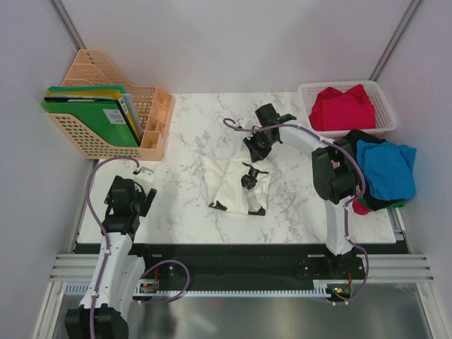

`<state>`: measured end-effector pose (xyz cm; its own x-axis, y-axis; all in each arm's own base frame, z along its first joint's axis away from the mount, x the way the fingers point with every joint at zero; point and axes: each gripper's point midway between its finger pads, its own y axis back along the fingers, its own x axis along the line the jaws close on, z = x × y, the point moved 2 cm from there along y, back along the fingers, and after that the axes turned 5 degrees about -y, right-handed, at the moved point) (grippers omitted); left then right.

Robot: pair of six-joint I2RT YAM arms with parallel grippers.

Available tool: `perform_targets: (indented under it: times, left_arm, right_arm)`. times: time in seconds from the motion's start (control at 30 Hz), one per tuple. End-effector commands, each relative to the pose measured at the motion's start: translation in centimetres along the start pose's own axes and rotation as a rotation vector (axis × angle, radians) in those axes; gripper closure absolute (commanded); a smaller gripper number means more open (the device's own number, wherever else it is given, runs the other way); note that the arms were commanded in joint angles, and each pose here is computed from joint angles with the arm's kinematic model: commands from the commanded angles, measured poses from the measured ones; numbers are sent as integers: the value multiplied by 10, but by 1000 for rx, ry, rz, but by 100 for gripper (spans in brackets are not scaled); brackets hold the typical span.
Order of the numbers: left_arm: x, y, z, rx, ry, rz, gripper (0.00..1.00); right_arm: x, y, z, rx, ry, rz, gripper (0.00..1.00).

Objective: Fold and stack the t-shirts
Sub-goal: Smooth out wrinkles on the folded tshirt

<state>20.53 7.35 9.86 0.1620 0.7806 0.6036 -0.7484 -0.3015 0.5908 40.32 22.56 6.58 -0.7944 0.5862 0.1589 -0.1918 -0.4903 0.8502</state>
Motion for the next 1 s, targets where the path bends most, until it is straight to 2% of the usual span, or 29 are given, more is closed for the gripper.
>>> perform_targets:
  times: [0.0,0.23,0.47,0.6,0.83,0.97]
  left_arm:
    - [4,-2,3,-9,26,24,0]
    - [4,-1,3,-13,26,26,0]
    - [4,-1,3,-14,28,25,0]
    - [5,-1,5,-22,30,29,0]
    - [6,0,6,-31,34,34,0]
    - [6,1,7,-38,33,34,0]
  right_arm:
    - [6,0,2,-4,37,10,100]
    - [24,31,21,-75,124,-37,100]
    - [64,71,48,-172,216,-59,100]
    - [86,75,48,-174,246,-35,100]
    - [159,78,32,-143,345,46,100]
    - [178,80,31,-144,378,46,100]
